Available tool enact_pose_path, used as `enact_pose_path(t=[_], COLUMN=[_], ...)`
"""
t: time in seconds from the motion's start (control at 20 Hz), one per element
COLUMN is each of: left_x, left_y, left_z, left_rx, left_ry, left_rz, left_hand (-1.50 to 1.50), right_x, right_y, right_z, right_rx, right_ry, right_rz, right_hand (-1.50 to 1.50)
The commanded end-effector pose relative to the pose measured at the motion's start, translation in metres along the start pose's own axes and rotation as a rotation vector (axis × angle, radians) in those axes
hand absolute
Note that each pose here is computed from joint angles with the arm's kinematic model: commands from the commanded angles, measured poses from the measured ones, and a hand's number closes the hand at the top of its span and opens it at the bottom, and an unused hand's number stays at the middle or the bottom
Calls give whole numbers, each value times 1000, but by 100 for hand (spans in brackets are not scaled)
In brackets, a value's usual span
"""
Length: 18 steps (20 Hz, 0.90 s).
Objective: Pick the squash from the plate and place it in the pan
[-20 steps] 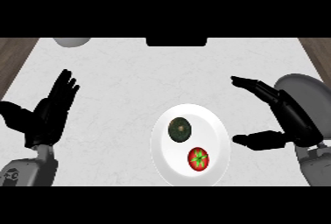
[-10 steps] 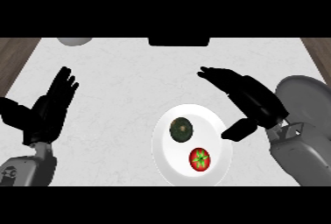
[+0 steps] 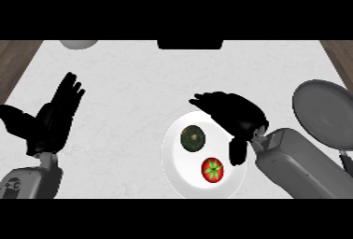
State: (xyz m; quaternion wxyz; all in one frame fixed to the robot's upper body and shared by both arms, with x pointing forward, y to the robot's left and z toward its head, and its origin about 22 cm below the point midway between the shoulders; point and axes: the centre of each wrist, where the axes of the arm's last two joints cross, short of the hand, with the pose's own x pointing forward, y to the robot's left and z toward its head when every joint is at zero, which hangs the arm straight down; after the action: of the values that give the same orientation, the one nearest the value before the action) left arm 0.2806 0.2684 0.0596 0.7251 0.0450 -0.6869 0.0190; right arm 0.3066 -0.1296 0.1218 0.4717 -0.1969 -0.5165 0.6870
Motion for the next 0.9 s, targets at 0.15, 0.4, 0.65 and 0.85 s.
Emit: enact_pose_path(t=[0.15,0.4,0.65,0.85], left_x=[-4,-1,7,10], left_y=[13,2,-6,6], left_z=[-3,6,-5,-11], left_rx=[11,9,8,-5], left_ry=[-3,-17,-3,-17], left_rz=[-17,-4,-11,0], left_hand=[0,0,0,0], right_x=[36,67,65,96], right_y=[9,11,36,32], right_z=[11,11,4,-17], right_rx=[86,27,5,10], right_ry=[13,106,101,69], right_rz=[141,257,221,221], right_hand=[-150,-150,-150,-150])
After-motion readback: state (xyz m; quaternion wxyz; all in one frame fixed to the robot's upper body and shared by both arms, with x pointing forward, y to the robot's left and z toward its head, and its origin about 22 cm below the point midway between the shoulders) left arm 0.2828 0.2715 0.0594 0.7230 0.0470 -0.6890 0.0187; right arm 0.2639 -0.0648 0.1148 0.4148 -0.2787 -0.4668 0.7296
